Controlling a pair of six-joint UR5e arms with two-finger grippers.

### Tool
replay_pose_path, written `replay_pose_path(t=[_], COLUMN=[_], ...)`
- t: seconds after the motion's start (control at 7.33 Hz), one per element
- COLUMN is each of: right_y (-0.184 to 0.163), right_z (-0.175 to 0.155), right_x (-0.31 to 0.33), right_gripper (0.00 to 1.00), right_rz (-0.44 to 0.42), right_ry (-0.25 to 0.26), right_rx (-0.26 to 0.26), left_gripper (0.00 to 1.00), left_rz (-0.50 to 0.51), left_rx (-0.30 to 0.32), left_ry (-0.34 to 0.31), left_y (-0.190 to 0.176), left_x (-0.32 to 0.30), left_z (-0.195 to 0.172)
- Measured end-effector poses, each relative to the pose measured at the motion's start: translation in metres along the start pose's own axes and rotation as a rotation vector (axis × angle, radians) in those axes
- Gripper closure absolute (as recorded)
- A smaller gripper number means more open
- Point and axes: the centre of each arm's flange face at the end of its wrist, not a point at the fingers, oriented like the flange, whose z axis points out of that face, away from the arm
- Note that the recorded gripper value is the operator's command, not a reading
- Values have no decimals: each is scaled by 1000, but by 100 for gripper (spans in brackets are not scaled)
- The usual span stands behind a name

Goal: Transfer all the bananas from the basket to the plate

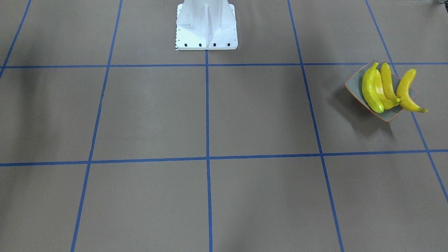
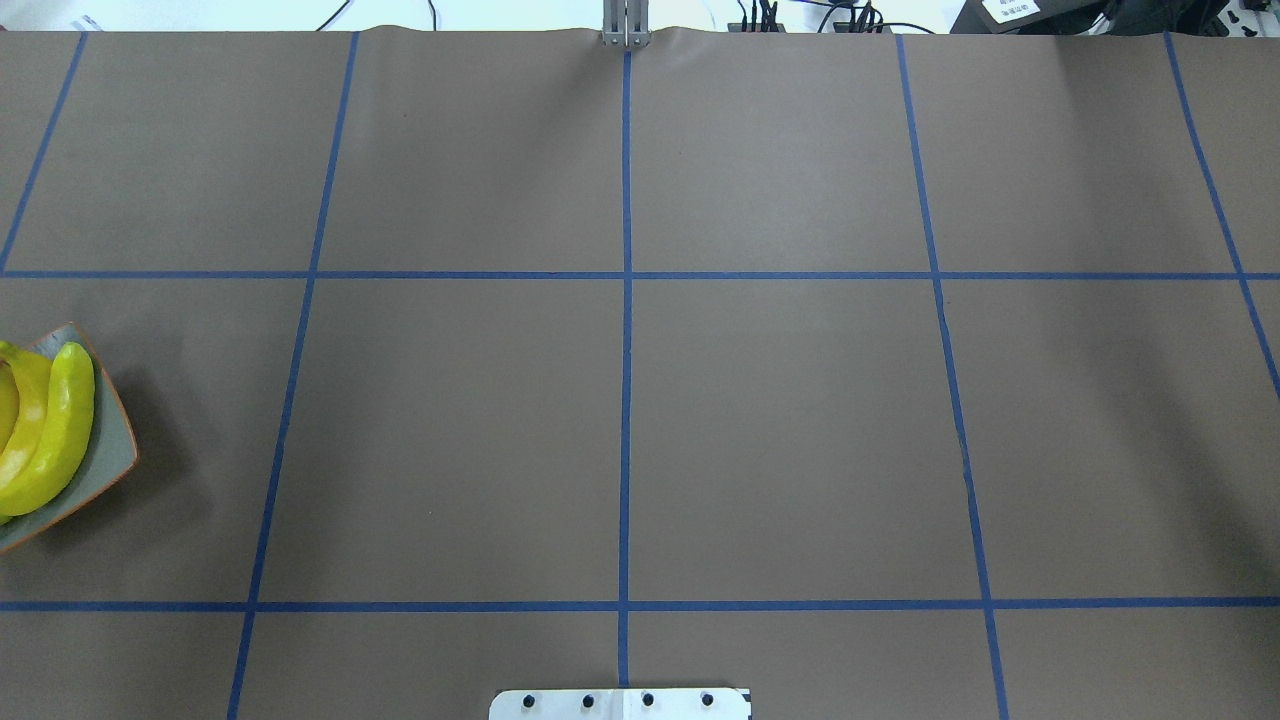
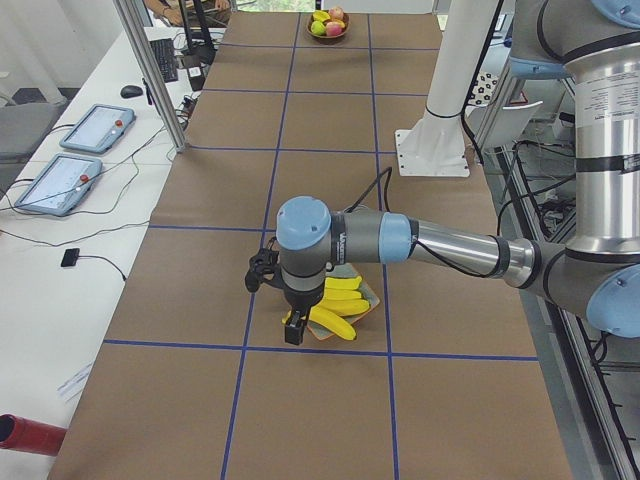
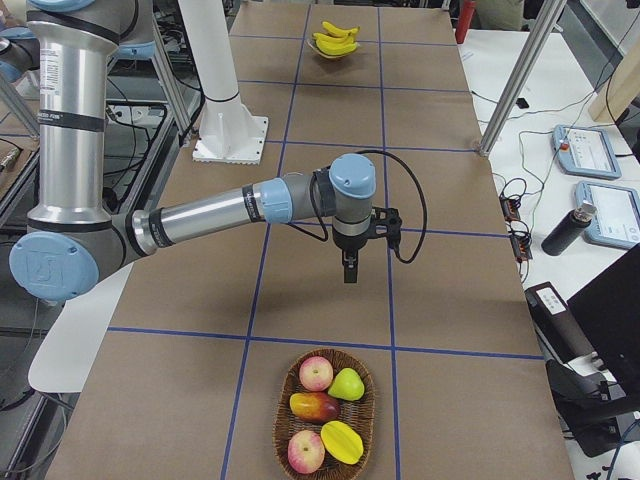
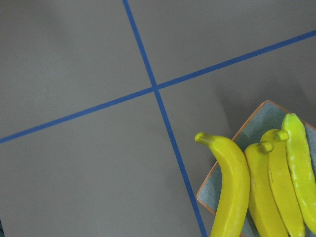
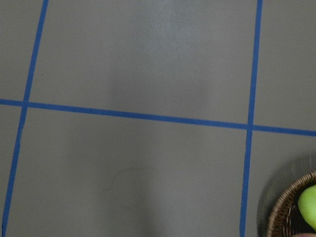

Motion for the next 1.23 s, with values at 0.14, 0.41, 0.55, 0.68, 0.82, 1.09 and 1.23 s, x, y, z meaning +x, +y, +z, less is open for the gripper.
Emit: replay_pose_path(t=[0.14, 0.41, 0.55, 0.68, 0.82, 1.09, 1.23], right_y=[6, 7, 7, 8, 8, 10, 10], right_z=[3, 0, 0, 0, 1, 3, 4], right_x=[8, 12, 12, 13, 15, 17, 18], right_gripper=[0, 0, 0, 0, 0, 0, 0], right_rz=[13, 13, 13, 14, 16, 22, 24], right_ry=[2, 32, 39, 42, 43, 44, 45], right_rx=[-10, 0, 1, 0, -2, -8, -9], left_gripper=[0, 0, 0, 0, 0, 0, 0], left_rz=[-5, -55, -65, -66, -65, -66, -69], left_rx=[12, 45, 56, 62, 63, 60, 59], left_ry=[16, 52, 57, 58, 55, 48, 48], left_y=[0, -3, -5, -5, -4, -1, 0], left_x=[-5, -1, 1, 1, 1, 1, 0], left_z=[7, 5, 4, 3, 3, 4, 4])
